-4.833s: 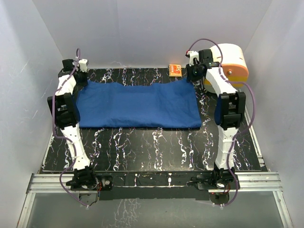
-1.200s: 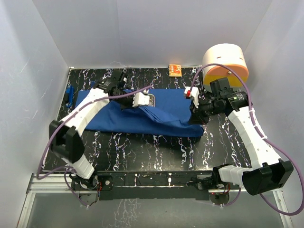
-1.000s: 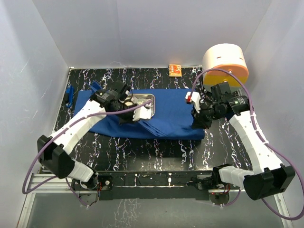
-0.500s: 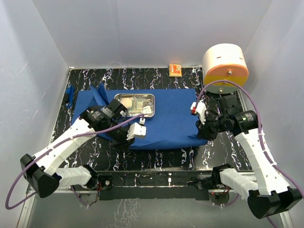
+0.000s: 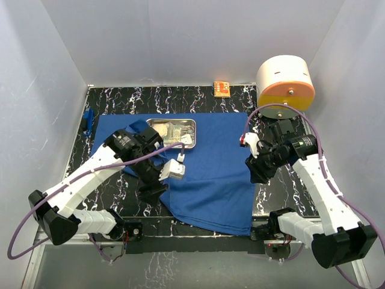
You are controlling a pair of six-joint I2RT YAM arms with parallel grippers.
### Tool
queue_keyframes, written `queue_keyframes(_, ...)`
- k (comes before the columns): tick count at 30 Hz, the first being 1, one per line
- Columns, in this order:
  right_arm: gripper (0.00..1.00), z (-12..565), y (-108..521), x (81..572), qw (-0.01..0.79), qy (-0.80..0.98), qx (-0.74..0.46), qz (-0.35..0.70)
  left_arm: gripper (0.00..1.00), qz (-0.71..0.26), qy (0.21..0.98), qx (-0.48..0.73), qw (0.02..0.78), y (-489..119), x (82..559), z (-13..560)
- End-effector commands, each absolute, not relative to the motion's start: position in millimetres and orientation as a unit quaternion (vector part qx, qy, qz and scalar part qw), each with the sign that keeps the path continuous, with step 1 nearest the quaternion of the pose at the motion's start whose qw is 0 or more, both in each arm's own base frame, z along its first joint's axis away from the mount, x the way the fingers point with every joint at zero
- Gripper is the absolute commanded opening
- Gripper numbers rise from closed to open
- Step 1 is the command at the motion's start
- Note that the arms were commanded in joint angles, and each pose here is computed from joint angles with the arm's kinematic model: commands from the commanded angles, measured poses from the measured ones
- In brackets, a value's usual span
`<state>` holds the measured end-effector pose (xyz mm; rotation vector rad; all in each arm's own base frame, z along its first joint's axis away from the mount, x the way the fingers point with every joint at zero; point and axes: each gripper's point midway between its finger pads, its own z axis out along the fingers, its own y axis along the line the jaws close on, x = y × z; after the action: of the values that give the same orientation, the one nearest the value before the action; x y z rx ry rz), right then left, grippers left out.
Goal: Open and lay out the surgical kit
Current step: Open the surgical kit at the center of the board.
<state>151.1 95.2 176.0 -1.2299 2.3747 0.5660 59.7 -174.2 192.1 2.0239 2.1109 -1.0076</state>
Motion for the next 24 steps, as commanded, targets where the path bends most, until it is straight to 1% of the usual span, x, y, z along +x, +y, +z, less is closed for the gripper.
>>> queue_keyframes(1, 0.43, 193, 101, 175, 0.227, 0.843, -0.444, 0.201, 0.62, -0.375, 0.645, 0.661, 0.078, -198, 60, 241)
queue_keyframes(2, 0.45, 193, 102, 182, 0.228, 0.843, -0.444, 0.201, 0.65, -0.372, 0.634, 0.670, 0.106, -206, 69, 247)
queue_keyframes(3, 0.45, 192, 104, 189, 0.231, 0.841, -0.445, 0.201, 0.67, -0.357, 0.648, 0.659, 0.137, -215, 84, 250)
queue_keyframes(4, 0.46, 190, 107, 195, 0.232, 0.840, -0.446, 0.204, 0.70, -0.330, 0.664, 0.647, 0.178, -225, 107, 250)
queue_keyframes(7, 0.48, 182, 113, 219, 0.243, 0.835, -0.448, 0.206, 0.82, -0.219, 0.710, 0.606, 0.284, -241, 184, 234)
queue_keyframes(9, 0.48, 177, 113, 233, 0.246, 0.836, -0.449, 0.196, 0.84, -0.138, 0.740, 0.570, 0.331, -241, 234, 215)
queue_keyframes(11, 0.48, 174, 112, 249, 0.259, 0.838, -0.445, 0.180, 0.85, -0.056, 0.775, 0.517, 0.359, -234, 281, 195)
queue_keyframes(12, 0.48, 174, 111, 258, 0.269, 0.841, -0.438, 0.170, 0.85, -0.025, 0.800, 0.481, 0.359, -224, 305, 183)
queue_keyframes(13, 0.48, 174, 111, 266, 0.279, 0.843, -0.430, 0.160, 0.85, -0.014, 0.823, 0.440, 0.359, -214, 323, 179)
queue_keyframes(16, 0.48, 174, 111, 285, 0.308, 0.848, -0.407, 0.143, 0.85, -0.064, 0.869, 0.355, 0.340, -198, 350, 174)
queue_keyframes(19, 0.48, 173, 116, 290, 0.324, 0.843, -0.401, 0.152, 0.85, -0.051, 0.871, 0.354, 0.337, -196, 365, 162)
queue_keyframes(24, 0.48, 173, 121, 289, 0.333, 0.835, -0.406, 0.165, 0.84, -0.067, 0.864, 0.395, 0.305, -205, 365, 139)
